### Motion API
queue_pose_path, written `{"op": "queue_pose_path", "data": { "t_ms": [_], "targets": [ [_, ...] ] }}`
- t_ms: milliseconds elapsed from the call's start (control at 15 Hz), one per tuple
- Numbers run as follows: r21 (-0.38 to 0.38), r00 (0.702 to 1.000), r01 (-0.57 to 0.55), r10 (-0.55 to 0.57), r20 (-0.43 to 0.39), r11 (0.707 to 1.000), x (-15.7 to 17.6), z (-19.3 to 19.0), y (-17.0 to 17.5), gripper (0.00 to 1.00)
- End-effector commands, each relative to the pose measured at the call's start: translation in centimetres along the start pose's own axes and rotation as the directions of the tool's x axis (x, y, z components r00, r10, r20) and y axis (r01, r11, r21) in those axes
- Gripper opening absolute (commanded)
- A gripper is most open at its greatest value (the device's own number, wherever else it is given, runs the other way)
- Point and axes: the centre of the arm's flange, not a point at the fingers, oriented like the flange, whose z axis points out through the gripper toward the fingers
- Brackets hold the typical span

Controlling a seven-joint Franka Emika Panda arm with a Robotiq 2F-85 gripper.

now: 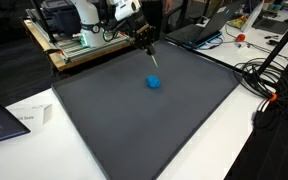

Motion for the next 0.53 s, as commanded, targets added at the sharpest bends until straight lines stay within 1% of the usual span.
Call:
{"op": "queue_pose_path", "data": {
  "t_ms": [0,200,267,333,400,467],
  "targets": [
    [-0.001,1.000,0.000,0.000,0.001,1.000,-0.1,0.0,0.1,0.12],
    [-0.004,1.000,-0.004,0.004,-0.001,1.000,0.0,-0.1,0.3,0.12],
    [-0.004,1.000,-0.004,0.004,-0.001,1.000,0.0,-0.1,0.3,0.03],
    [-0.027,1.000,0.006,-0.006,0.001,1.000,0.0,-0.1,-0.2,0.03],
    [-0.025,1.000,0.013,-0.012,0.016,1.000,-0.1,-0.2,-0.9,0.03],
    [-0.052,0.999,0.032,-0.031,0.010,0.998,-0.3,-0.1,-1.7,0.03]
  ]
}}
